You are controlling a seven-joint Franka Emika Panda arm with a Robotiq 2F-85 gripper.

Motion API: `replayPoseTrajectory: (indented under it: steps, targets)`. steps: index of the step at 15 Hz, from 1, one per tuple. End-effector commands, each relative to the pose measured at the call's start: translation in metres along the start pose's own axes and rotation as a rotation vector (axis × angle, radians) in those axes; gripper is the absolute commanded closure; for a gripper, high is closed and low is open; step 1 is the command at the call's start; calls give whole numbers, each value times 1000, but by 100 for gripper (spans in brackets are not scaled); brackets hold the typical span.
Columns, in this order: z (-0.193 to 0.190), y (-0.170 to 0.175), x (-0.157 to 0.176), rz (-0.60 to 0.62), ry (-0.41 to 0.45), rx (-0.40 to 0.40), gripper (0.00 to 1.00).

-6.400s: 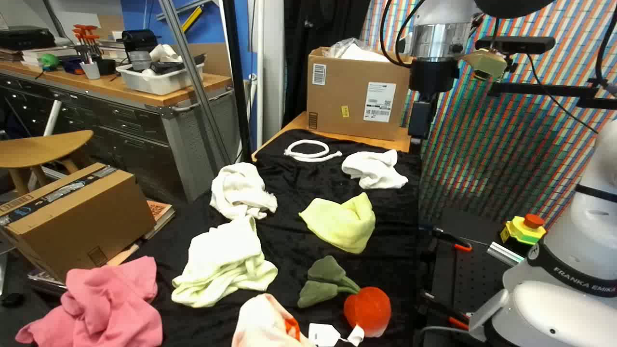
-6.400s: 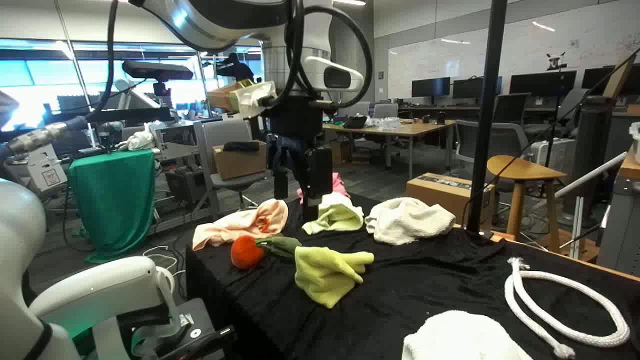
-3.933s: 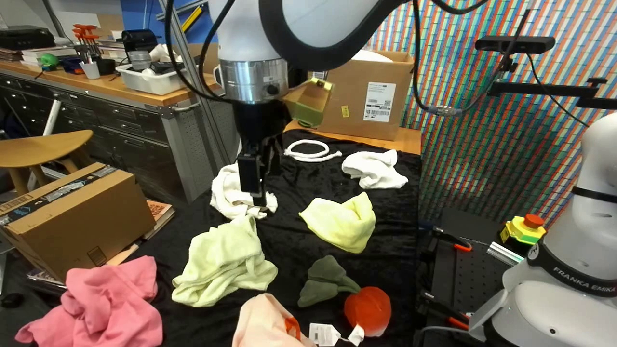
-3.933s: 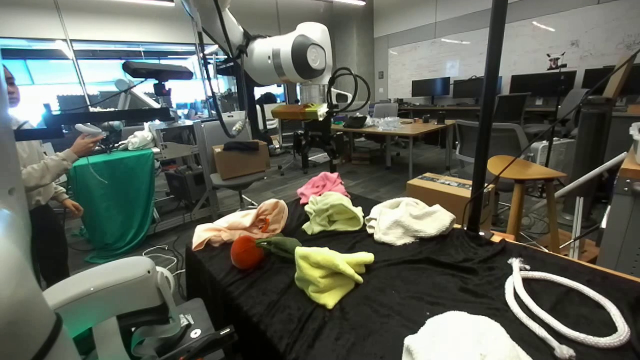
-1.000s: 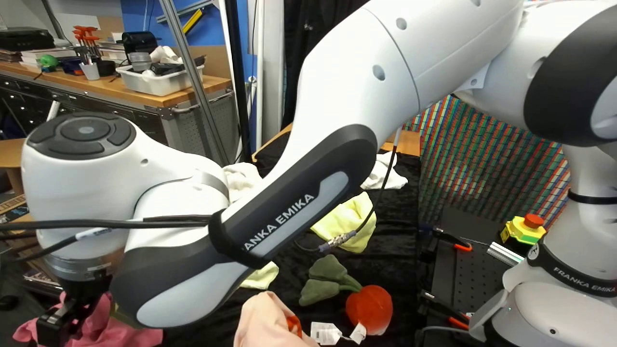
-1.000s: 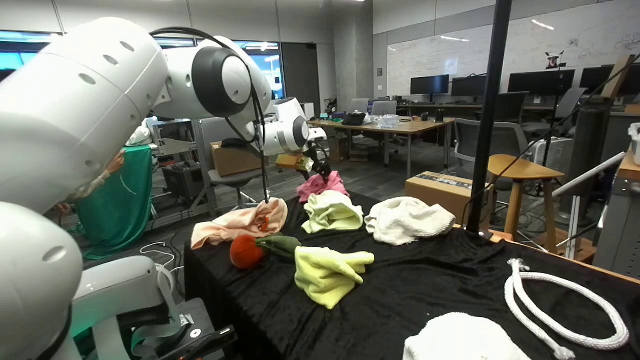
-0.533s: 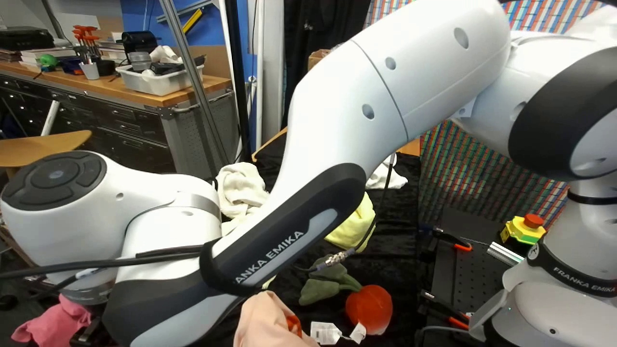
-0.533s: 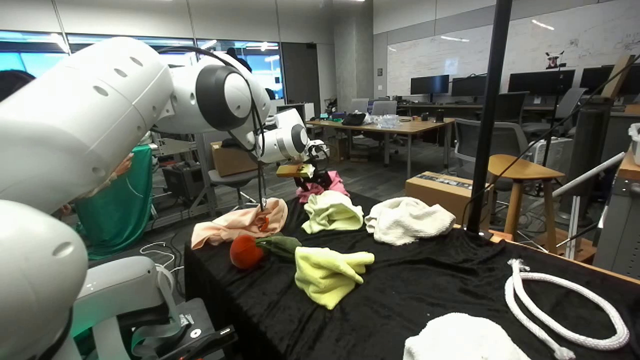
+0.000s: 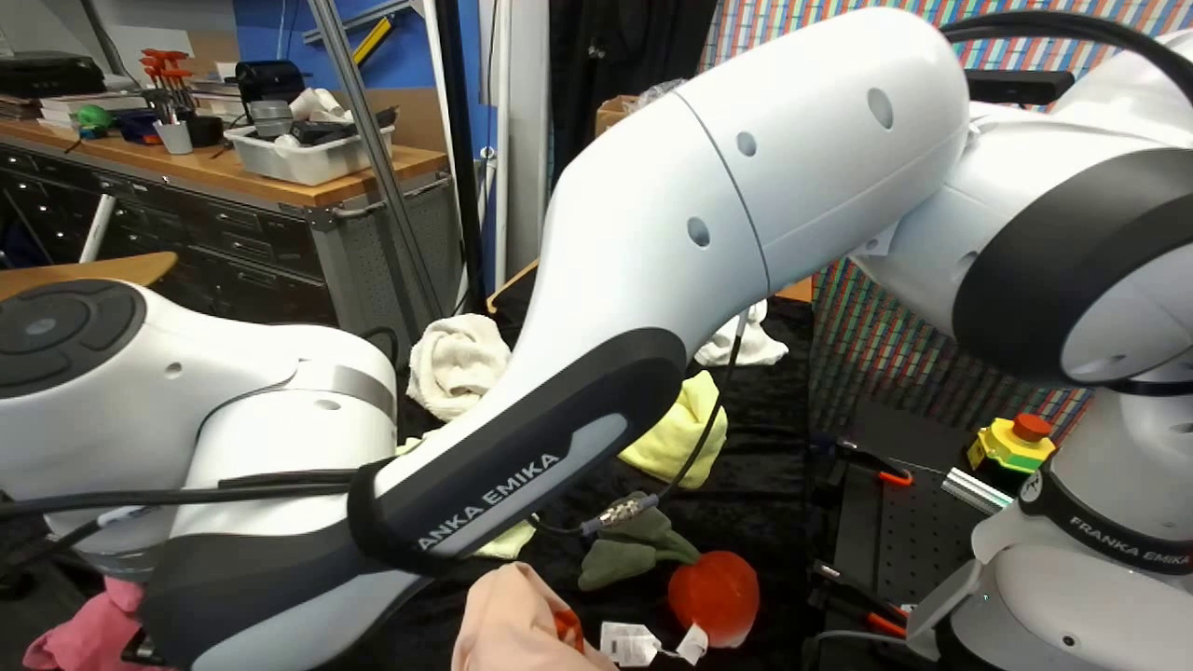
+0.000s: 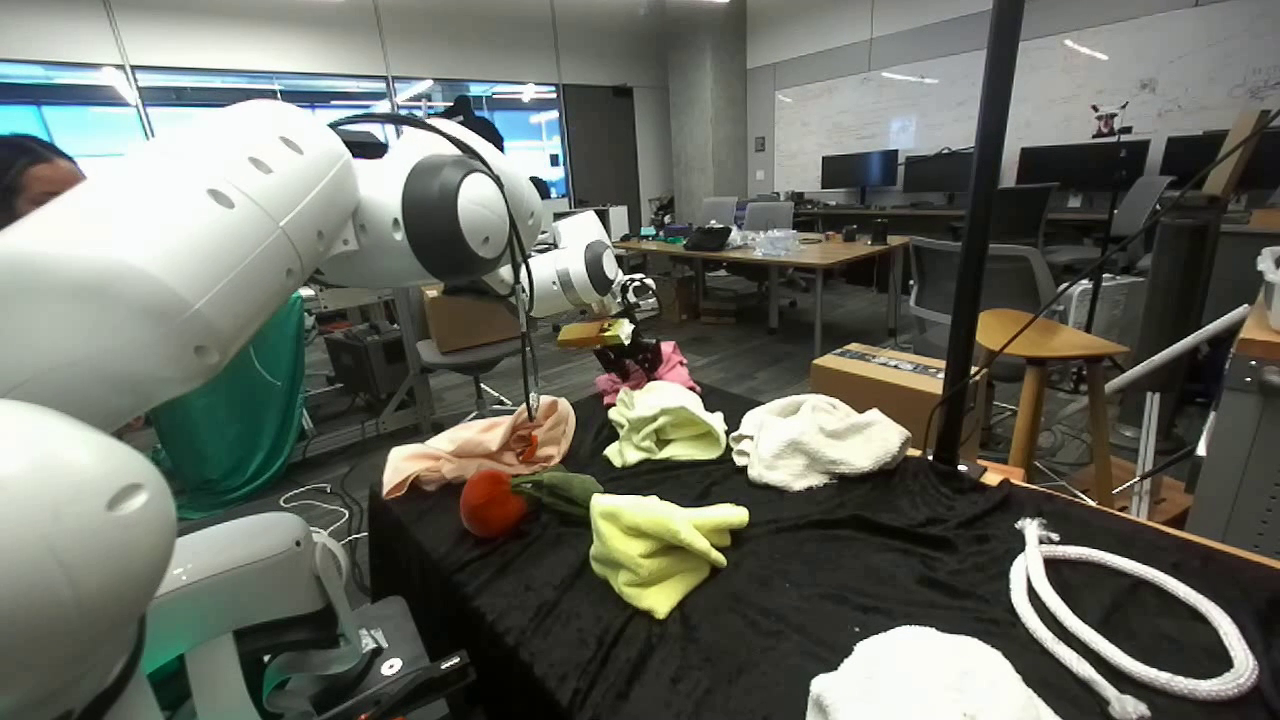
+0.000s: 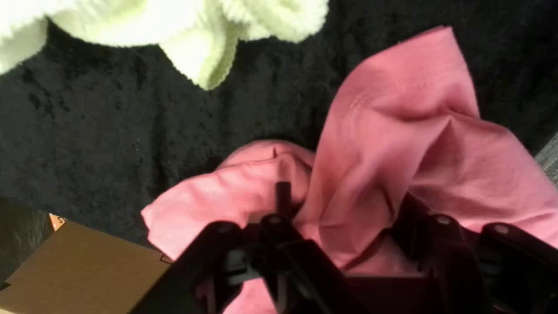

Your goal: Pile up all the objects on the table

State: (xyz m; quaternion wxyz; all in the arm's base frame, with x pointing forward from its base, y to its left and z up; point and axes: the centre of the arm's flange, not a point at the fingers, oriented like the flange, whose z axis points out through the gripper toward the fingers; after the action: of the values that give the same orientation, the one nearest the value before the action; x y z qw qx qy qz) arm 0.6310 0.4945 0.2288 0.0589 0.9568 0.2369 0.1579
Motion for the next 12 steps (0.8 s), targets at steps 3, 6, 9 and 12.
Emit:
replayPoseTrajectory:
  steps: [3, 6, 9, 12]
  targets:
    - [-10, -1, 23, -41, -20, -24, 87]
    - [-15, 2, 22, -72, -76, -27, 96]
    - [-22, 6, 21, -101, -113, -40, 93]
    - [-37, 8, 22, -127, -114, -48, 93]
